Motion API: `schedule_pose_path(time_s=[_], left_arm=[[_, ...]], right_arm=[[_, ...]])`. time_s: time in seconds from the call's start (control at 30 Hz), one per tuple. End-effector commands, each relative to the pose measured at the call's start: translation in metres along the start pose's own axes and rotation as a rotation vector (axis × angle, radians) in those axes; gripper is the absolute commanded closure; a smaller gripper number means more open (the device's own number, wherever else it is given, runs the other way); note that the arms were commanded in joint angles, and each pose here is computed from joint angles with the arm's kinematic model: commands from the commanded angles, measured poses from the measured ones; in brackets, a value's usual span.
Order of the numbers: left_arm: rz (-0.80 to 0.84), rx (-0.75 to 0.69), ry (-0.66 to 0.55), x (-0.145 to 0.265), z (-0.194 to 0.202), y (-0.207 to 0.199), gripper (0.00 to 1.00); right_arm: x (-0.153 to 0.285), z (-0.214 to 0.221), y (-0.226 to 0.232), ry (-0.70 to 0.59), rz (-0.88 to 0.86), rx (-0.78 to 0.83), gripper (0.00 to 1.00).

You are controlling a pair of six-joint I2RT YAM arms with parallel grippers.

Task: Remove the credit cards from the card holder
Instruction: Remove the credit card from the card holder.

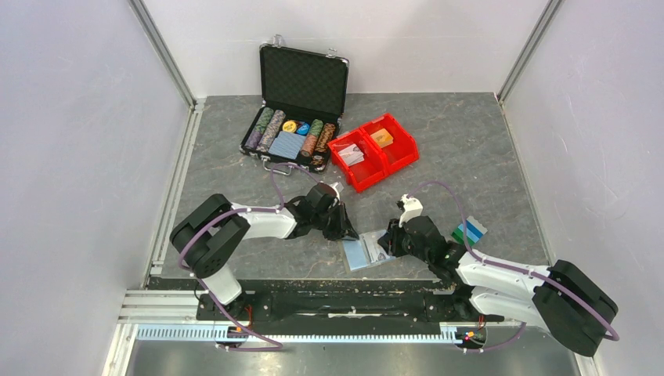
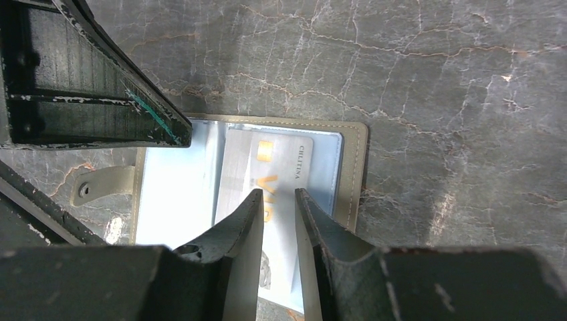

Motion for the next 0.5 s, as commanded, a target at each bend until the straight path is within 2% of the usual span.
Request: schedule_pose_path(time_s=[0.0, 0.3, 0.47], left_arm=[[-0.03, -0.04, -0.036, 0.006, -0.008, -0.006, 0.78], [0.043, -0.048, -0.052, 0.006, -0.011, -0.035, 0.72], [0.027, -0.013, -0.05, -0.004, -0.006, -0.03, 0.68]], right_arm=[[0.003, 0.015, -0.019, 0.055, 0.093, 0.012, 0.73], [0.004, 0.022, -0.025, 0.07, 0.106, -0.001, 0.74], [0.004, 0.023, -0.026, 0.07, 0.098, -0.006, 0.75]])
Point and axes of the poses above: each gripper's point midway between its finger pads, its own x axis back along the fingers, its own y axis along the line the jaws close on, z = x × y, the point moved 9 cm from there along x, back along the fingers, and after that the axes turned 9 degrees about -x, right-handed, at the moved point
